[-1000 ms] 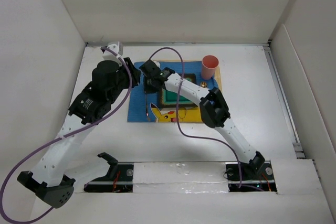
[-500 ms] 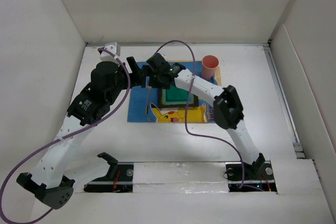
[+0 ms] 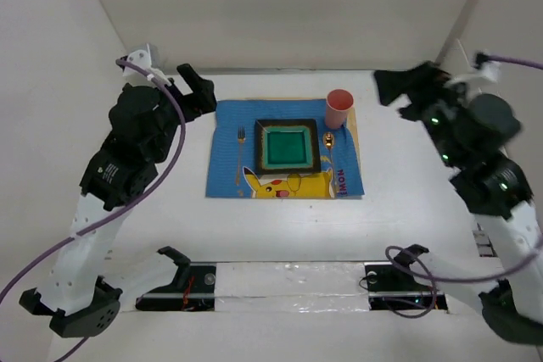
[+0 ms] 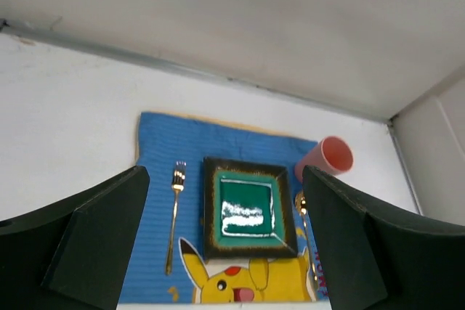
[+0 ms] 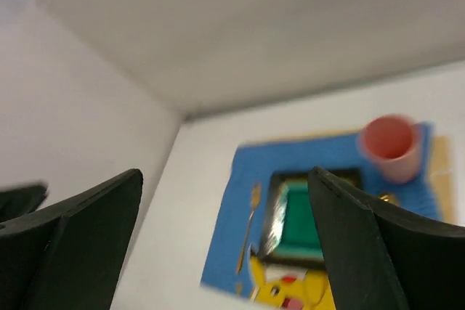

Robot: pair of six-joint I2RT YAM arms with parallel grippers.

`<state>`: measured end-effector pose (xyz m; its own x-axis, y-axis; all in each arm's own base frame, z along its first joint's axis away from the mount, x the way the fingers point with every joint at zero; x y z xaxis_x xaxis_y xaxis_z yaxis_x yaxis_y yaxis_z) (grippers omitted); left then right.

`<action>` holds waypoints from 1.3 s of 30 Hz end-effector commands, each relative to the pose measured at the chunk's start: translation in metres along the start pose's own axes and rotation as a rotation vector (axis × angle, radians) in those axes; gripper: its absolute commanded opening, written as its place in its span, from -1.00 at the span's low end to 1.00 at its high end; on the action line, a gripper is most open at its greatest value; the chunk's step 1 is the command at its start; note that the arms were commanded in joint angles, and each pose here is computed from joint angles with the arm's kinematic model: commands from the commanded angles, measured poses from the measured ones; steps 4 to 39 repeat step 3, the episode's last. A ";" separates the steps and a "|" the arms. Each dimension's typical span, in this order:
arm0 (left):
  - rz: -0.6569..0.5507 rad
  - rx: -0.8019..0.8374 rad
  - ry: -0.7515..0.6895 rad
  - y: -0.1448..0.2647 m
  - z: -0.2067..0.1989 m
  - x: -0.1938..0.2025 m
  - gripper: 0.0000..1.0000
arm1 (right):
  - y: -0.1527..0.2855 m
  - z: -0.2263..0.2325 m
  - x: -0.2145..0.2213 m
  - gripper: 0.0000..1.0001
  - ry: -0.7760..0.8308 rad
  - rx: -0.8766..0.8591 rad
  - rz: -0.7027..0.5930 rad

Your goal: Set the dinner table for one person

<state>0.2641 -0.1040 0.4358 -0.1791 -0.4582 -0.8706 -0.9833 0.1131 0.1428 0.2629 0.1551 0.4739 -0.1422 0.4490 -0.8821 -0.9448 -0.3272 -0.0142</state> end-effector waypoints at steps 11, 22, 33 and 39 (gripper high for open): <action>-0.115 -0.017 0.021 0.017 0.003 -0.034 0.74 | 0.041 -0.080 -0.023 1.00 0.053 0.279 -0.104; -0.115 -0.017 0.021 0.017 0.003 -0.034 0.74 | 0.041 -0.080 -0.023 1.00 0.053 0.279 -0.104; -0.115 -0.017 0.021 0.017 0.003 -0.034 0.74 | 0.041 -0.080 -0.023 1.00 0.053 0.279 -0.104; -0.115 -0.017 0.021 0.017 0.003 -0.034 0.74 | 0.041 -0.080 -0.023 1.00 0.053 0.279 -0.104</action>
Point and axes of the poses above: each gripper's point midway between its finger pads, its own y axis back along the fingers, its own z axis along the line the jaws close on, x = y × z, the point moved 2 cm from there along y, back along the fingers, and after that the axes turned 6 degrees about y, right-handed, at the moved point
